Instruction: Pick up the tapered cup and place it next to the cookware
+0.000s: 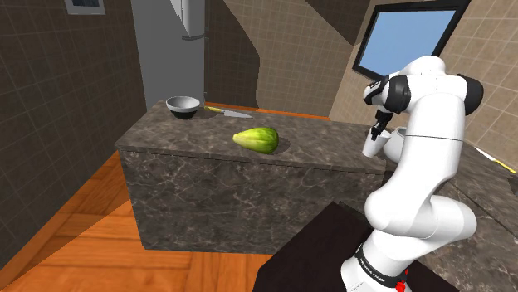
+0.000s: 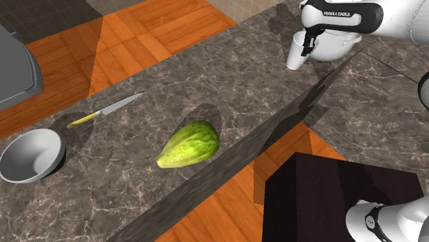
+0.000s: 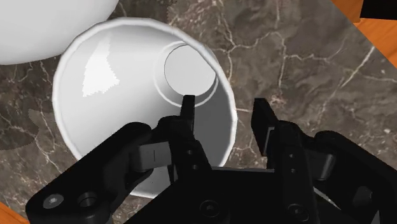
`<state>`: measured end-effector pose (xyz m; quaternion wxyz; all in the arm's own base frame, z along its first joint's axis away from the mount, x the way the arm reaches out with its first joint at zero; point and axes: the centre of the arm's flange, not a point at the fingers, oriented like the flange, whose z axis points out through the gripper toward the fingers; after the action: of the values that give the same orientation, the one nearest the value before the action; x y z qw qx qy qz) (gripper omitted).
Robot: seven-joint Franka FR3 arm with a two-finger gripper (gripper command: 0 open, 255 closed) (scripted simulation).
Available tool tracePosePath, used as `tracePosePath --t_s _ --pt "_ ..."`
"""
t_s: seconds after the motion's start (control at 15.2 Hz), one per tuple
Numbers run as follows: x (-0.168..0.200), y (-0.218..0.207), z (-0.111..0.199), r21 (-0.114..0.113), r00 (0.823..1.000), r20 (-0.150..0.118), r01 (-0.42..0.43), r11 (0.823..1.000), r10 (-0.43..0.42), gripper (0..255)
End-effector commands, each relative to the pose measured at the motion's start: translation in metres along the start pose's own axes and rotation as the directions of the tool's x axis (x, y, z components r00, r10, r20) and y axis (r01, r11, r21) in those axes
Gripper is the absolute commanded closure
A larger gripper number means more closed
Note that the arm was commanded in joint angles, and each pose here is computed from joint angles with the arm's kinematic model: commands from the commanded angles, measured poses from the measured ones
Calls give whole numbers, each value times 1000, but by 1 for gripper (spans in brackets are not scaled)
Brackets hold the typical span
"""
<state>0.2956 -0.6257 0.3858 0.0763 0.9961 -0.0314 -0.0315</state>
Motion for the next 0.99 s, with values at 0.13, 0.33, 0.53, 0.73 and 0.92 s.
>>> tracePosePath --t_s 0.13,0.33,0.53,0.73,0.92 --pt "0 0 0 0 1000 0 0 1000 0 0" --pt "0 0 -13 0 1000 0 0 1000 0 0" --pt "0 0 -50 0 1000 0 0 1000 0 0" --pt "0 0 -50 0 1000 0 0 1000 0 0" --pt "0 0 -50 0 1000 0 0 1000 0 0"
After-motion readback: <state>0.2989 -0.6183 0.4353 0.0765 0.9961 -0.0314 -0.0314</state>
